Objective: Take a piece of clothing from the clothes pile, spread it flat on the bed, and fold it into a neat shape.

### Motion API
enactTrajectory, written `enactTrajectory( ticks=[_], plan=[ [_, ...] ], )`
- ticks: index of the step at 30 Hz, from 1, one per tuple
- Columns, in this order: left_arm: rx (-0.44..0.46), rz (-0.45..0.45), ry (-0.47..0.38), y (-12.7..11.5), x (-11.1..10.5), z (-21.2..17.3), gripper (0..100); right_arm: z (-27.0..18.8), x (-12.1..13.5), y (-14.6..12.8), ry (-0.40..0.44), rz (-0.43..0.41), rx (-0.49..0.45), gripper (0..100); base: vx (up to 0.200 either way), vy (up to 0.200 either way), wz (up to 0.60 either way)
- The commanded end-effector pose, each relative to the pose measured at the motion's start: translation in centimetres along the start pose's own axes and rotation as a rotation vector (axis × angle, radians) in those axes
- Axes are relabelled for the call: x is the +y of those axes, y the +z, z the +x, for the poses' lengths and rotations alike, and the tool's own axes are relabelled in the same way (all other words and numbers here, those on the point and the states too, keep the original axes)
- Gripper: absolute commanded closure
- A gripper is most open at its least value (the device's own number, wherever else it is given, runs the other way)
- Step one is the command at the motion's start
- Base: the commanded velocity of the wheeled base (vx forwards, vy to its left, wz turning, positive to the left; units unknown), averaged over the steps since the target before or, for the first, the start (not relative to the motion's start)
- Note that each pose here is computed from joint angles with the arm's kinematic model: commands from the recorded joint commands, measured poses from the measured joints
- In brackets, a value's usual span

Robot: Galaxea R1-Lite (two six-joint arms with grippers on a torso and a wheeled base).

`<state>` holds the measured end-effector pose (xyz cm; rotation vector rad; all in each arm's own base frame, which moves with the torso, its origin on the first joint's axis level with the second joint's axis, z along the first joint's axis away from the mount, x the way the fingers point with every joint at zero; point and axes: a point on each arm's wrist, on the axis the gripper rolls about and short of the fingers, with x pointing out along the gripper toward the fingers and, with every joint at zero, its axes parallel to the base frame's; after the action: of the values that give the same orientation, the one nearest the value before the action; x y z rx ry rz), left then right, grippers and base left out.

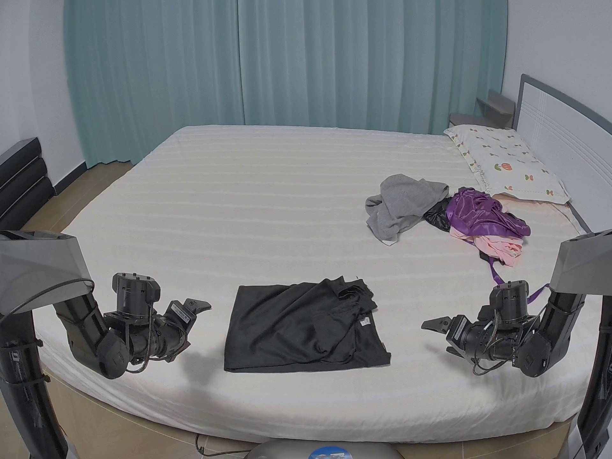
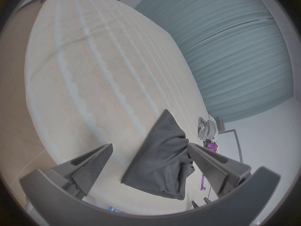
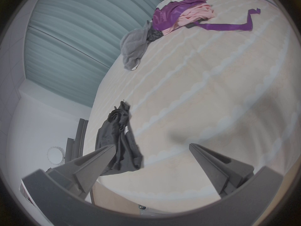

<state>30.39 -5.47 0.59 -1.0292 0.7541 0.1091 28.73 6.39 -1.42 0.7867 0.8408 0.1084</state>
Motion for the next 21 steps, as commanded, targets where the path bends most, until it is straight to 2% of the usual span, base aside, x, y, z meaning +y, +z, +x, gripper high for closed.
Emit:
enactTrajectory(
  ticks=[1, 9, 15, 21],
  plan=[
    [0.000, -0.004, -0.004, 0.1, -0.1, 0.1, 0, -0.5, 0.7, 0.2, 0.019, -0.012, -0.017, 0, 0.000, 0.200, 0.00],
    [-0.004, -0.004, -0.007, 0.1, -0.2, 0.2, 0, -0.5, 1.2, -0.2, -0.021, -0.037, -0.064, 0, 0.000, 0.200, 0.00],
    [0.004, -0.005, 0.008, 0.2, -0.4, 0.3, 0, -0.1, 1.9, -0.7, -0.043, -0.063, -0.092, 0, 0.000, 0.000, 0.00],
    [0.010, -0.004, 0.018, 0.1, -0.3, 0.3, 0, 0.8, 3.5, -1.8, -0.054, -0.136, -0.112, 0, 0.000, 0.000, 0.00]
  ],
)
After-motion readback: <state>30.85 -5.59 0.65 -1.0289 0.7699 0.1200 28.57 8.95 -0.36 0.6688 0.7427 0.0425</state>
